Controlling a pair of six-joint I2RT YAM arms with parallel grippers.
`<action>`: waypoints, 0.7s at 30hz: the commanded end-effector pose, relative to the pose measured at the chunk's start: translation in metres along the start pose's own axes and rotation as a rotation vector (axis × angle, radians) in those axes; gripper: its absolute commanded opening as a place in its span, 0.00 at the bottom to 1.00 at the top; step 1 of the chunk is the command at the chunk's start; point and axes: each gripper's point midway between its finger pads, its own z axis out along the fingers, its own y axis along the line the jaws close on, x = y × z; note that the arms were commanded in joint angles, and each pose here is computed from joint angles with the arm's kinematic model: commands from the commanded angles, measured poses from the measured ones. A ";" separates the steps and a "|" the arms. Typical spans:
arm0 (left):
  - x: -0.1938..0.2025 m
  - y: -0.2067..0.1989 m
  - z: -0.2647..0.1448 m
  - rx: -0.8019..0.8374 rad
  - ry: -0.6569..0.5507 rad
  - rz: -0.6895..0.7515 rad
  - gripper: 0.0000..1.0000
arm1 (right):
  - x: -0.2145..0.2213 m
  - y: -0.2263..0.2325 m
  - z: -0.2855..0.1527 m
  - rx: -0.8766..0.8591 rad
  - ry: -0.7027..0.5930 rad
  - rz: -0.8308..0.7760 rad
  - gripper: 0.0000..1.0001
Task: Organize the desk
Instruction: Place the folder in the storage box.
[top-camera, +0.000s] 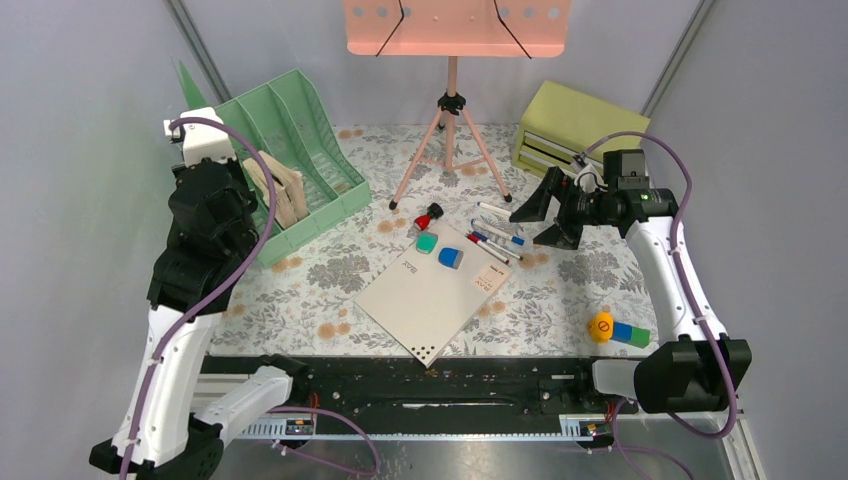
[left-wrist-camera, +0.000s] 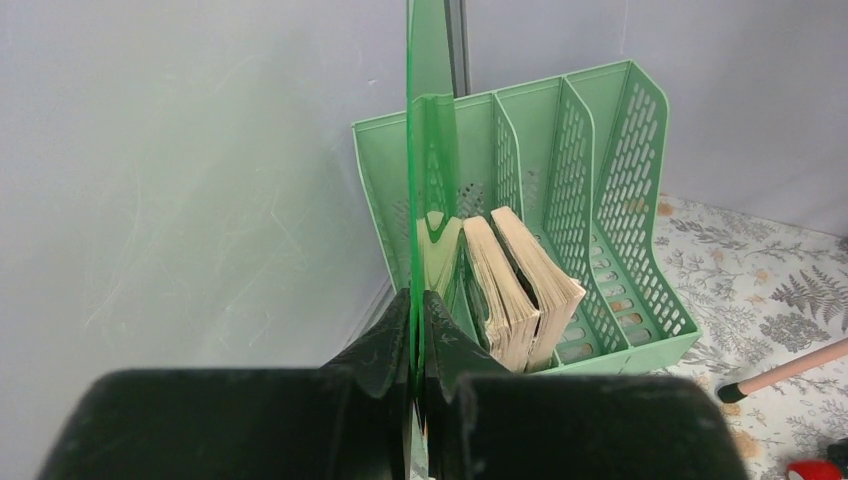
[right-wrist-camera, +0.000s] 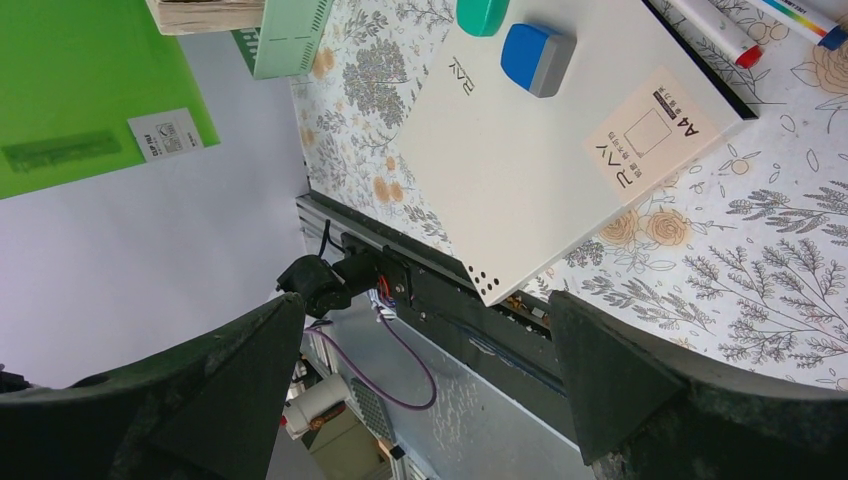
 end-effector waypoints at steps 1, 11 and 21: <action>-0.025 0.009 0.001 -0.030 -0.074 -0.060 0.00 | 0.004 0.009 -0.008 -0.040 -0.012 -0.028 1.00; -0.026 0.026 -0.003 -0.098 -0.091 -0.116 0.00 | 0.006 0.009 -0.007 -0.040 -0.006 -0.014 0.99; -0.023 0.018 0.008 -0.075 -0.085 -0.068 0.00 | 0.005 0.007 -0.006 -0.035 -0.006 -0.016 0.99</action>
